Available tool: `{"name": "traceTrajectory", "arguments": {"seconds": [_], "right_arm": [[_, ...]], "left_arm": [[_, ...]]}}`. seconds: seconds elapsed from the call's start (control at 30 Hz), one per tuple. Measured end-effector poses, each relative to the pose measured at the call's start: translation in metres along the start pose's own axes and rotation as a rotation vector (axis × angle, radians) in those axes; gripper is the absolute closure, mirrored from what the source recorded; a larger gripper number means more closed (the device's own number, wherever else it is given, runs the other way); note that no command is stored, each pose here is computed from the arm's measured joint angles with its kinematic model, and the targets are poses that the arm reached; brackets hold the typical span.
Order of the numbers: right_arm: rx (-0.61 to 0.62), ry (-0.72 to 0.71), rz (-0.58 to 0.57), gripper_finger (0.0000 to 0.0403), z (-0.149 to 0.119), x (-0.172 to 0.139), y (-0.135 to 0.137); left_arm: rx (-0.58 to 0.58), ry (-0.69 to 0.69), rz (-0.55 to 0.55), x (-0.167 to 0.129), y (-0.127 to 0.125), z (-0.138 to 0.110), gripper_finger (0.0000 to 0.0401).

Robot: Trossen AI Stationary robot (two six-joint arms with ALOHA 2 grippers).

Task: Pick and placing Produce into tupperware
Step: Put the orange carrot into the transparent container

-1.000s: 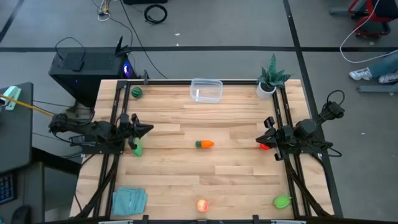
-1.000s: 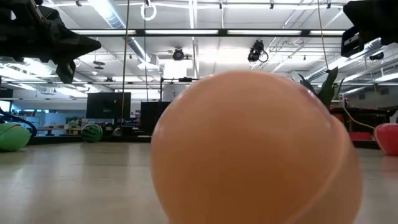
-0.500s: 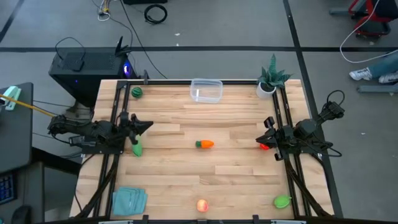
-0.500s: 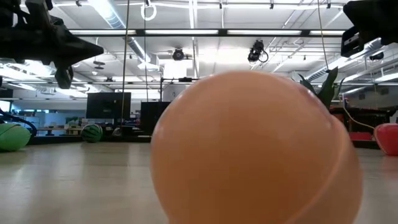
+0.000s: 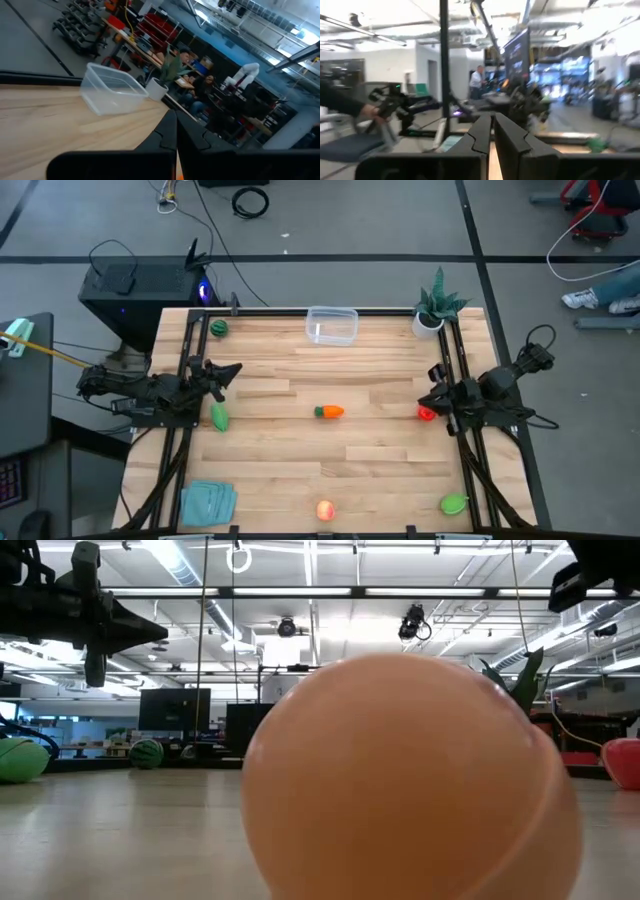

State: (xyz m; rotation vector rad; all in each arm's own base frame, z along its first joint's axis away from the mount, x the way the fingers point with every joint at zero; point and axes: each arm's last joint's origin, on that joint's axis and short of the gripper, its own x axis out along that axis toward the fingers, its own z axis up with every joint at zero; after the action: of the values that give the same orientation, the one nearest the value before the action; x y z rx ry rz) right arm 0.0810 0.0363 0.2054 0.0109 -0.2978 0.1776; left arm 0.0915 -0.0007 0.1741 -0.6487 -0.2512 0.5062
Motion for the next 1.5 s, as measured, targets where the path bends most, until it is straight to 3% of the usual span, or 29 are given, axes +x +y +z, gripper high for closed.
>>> {"name": "traceTrajectory", "arguments": {"seconds": [0.2, 0.33, 0.77, 1.03, 1.23, 1.4, 1.5], "right_arm": [[-0.094, -0.023, -0.111, 0.0398, 0.028, 0.002, -0.007], [-0.128, 0.113, -0.122, 0.0398, 0.052, 0.011, -0.010], [0.107, 0.744, -0.351, 0.0401, 0.104, 0.099, -0.016], [0.346, 0.811, -0.389, 0.0401, 0.122, 0.176, -0.041], [0.463, 0.958, -0.359, 0.0401, 0.115, 0.217, -0.070], [0.584, 1.087, -0.256, 0.0402, 0.086, 0.241, -0.083], [0.591, 1.149, -0.202, 0.0401, 0.068, 0.248, -0.085]], "left_arm": [[0.001, -0.001, 0.001, 0.000, 0.000, 0.000, 0.0398], [0.023, -0.001, 0.001, 0.000, 0.000, 0.000, 0.0398], [0.079, 0.069, -0.108, 0.000, -0.003, -0.002, 0.0398], [0.079, 0.121, -0.188, -0.001, -0.005, -0.004, 0.0398], [0.088, 0.179, -0.280, -0.002, -0.008, -0.005, 0.0397], [0.138, 0.200, -0.329, -0.002, -0.009, -0.006, 0.0398], [0.171, 0.197, -0.335, -0.002, -0.009, -0.006, 0.0397]]}}
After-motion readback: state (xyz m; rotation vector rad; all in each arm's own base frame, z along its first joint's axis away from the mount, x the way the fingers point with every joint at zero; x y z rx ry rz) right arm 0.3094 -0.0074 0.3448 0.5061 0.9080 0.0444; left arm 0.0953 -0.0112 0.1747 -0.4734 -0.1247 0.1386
